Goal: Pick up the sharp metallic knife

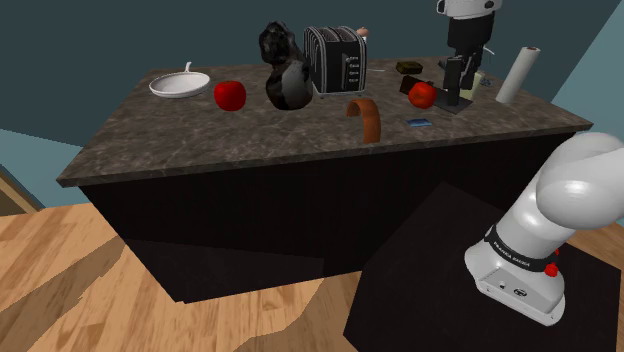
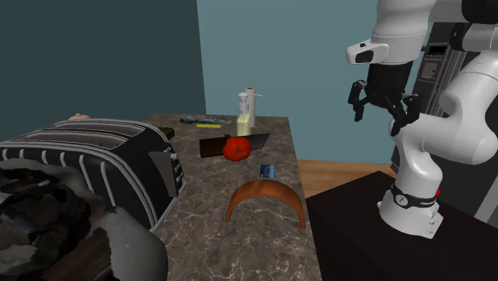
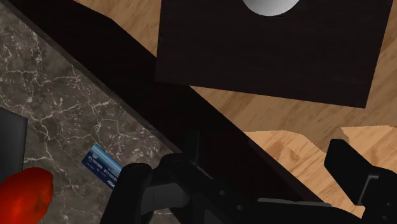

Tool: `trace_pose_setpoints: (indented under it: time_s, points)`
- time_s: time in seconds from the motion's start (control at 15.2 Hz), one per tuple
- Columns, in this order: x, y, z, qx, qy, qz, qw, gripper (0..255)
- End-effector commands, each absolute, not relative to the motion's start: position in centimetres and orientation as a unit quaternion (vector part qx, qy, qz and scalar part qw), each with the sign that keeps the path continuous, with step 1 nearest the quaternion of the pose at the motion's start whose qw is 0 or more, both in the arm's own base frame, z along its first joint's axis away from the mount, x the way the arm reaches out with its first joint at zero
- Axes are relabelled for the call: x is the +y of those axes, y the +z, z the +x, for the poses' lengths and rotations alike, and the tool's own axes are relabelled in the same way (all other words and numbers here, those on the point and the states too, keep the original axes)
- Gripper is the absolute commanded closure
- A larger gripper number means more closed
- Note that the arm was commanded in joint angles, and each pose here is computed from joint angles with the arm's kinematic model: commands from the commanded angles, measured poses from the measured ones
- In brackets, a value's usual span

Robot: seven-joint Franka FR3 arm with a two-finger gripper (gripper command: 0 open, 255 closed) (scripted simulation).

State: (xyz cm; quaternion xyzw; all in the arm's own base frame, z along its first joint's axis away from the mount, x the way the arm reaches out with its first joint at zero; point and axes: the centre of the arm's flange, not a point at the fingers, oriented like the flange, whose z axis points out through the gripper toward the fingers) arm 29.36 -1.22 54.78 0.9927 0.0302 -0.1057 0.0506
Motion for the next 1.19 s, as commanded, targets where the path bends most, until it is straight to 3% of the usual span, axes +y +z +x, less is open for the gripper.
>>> trace_pose_setpoints:
  time_s: [0.0,1.12]
  points:
    - [-1.2,54.8,29.4,0.03,-0.106,0.993,0.051,0]
    - [-20.6,50.4,40.4,0.009,-0.077,0.997,0.025,0]
